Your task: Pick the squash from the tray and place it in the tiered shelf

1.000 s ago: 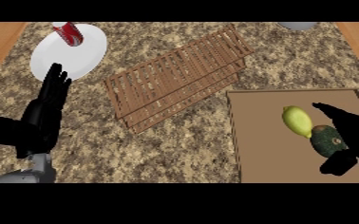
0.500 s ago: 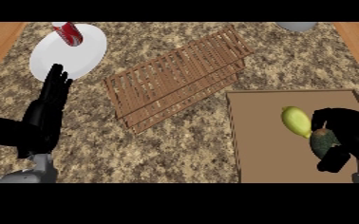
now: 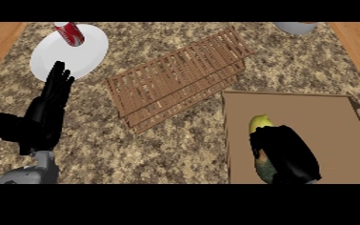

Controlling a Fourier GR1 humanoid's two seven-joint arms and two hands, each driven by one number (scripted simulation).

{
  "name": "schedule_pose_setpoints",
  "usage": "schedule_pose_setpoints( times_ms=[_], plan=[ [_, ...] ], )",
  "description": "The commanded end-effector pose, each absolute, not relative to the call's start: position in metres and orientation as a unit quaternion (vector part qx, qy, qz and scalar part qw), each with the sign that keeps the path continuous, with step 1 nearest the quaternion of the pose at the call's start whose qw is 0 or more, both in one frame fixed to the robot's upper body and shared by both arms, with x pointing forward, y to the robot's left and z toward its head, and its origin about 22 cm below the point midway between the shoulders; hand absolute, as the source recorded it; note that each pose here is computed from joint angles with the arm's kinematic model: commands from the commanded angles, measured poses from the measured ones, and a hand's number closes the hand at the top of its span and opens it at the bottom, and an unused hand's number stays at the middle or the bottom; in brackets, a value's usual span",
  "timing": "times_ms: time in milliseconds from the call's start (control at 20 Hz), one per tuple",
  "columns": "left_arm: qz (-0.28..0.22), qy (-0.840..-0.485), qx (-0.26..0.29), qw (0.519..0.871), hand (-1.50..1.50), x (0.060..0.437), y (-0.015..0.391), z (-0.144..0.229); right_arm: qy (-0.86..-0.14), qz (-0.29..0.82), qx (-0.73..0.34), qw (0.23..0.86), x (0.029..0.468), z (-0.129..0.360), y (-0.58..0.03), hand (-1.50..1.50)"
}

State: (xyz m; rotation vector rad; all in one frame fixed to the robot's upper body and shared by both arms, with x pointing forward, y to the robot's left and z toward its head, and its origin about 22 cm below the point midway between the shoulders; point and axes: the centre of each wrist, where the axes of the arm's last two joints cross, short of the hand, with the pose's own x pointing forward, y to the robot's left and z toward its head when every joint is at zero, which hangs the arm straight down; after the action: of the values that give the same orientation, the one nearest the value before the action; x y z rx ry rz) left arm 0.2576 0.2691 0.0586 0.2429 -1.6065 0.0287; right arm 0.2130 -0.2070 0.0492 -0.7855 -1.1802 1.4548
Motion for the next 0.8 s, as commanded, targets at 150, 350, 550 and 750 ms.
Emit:
schedule_pose_setpoints(
  times_ms=[150, 350, 550, 750],
  plan=[
    [0.015, -0.718, 0.119, 0.685, 0.00, 0.255, 0.267, 0.052, -0.576, 0.595, -0.191, 0.527, 0.146, 0.079, -0.090, 1.50],
    [0.020, -0.714, 0.117, 0.690, 0.00, 0.257, 0.271, 0.057, -0.642, 0.503, -0.162, 0.556, 0.125, 0.120, -0.081, 1.50],
    [0.027, -0.716, 0.118, 0.687, 0.00, 0.261, 0.289, 0.064, -0.690, 0.418, -0.170, 0.566, 0.111, 0.156, -0.101, 1.50],
    [0.018, -0.713, 0.114, 0.692, 0.00, 0.251, 0.276, 0.045, -0.702, 0.362, -0.227, 0.570, 0.106, 0.185, -0.112, 1.50]
  ],
)
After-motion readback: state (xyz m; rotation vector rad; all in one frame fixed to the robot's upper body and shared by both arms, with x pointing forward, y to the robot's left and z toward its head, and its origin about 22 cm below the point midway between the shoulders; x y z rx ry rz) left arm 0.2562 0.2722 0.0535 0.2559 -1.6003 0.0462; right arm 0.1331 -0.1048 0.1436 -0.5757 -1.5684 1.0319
